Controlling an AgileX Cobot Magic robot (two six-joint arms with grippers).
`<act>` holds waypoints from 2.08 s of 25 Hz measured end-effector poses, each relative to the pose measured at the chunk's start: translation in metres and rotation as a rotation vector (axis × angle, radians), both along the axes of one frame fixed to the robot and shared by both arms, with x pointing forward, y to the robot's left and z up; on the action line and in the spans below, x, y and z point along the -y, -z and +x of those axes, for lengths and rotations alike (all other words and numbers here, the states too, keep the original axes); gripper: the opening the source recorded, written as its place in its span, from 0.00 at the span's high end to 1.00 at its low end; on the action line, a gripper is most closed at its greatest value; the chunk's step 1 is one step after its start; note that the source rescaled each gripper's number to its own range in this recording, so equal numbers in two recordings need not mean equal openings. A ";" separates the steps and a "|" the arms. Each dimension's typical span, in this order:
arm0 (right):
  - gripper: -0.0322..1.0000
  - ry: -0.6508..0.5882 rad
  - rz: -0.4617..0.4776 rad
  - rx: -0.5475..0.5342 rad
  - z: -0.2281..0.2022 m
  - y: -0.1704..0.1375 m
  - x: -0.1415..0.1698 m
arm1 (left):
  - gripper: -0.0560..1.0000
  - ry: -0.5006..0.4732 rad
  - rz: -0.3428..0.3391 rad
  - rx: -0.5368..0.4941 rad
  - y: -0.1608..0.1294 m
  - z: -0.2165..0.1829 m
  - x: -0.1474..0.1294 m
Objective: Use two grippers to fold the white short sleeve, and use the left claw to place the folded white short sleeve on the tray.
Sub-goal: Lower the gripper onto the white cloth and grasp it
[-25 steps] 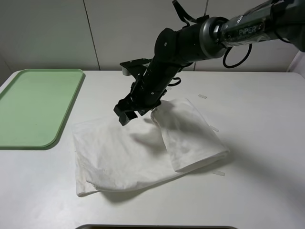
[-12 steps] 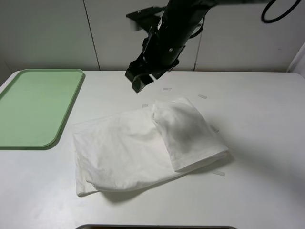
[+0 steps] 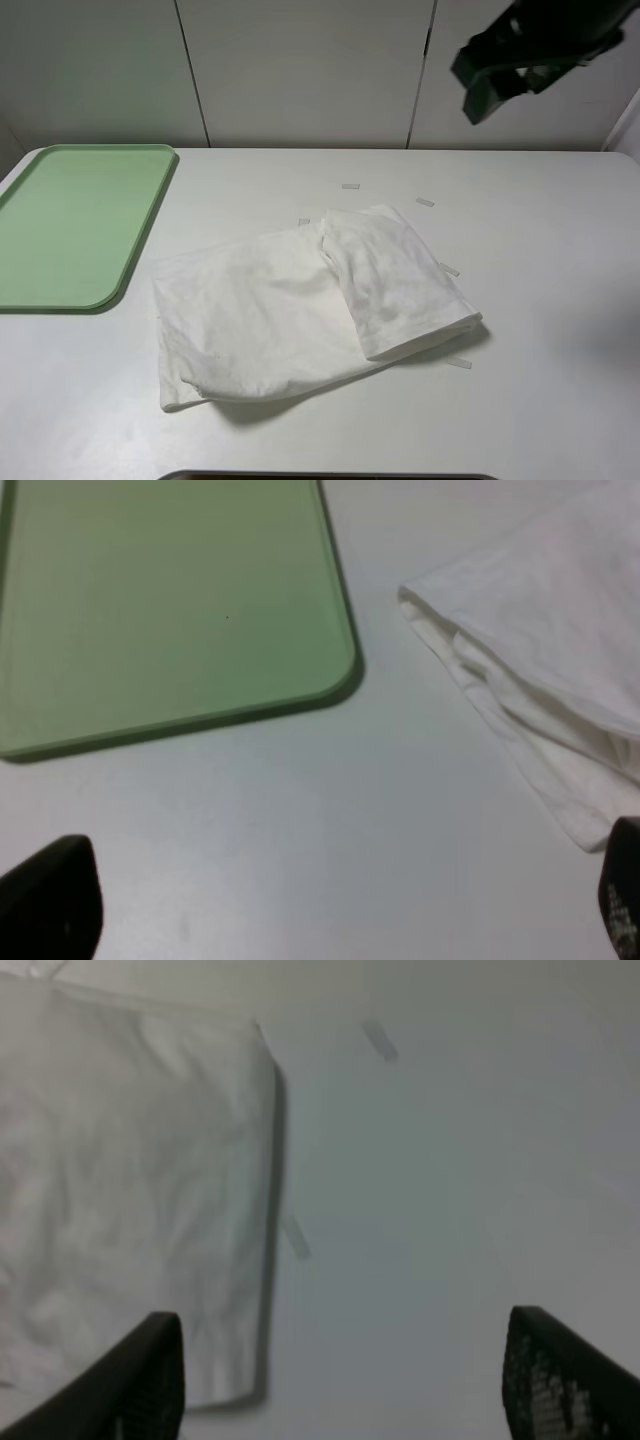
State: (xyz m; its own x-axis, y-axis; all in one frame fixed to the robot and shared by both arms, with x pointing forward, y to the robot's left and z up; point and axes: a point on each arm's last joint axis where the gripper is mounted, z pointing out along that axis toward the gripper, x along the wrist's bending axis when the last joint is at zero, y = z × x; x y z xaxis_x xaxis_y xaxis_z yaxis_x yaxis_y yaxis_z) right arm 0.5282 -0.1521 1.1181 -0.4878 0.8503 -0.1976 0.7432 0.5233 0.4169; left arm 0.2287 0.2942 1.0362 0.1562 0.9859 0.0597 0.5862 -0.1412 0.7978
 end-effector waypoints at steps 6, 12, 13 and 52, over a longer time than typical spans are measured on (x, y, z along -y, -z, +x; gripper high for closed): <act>0.22 0.061 0.072 0.124 -0.095 -0.032 0.066 | 0.00 0.000 0.000 0.000 0.000 0.000 0.000; 0.02 0.088 0.136 0.328 -0.182 -0.048 0.115 | 0.00 0.000 0.000 0.000 0.000 0.000 0.000; 0.01 0.100 0.141 0.367 -0.196 -0.051 0.124 | 0.00 0.000 0.000 0.000 0.000 0.000 0.000; 0.00 -0.121 0.476 0.671 -0.306 0.033 0.154 | 0.00 -0.002 0.003 0.000 0.000 0.000 0.000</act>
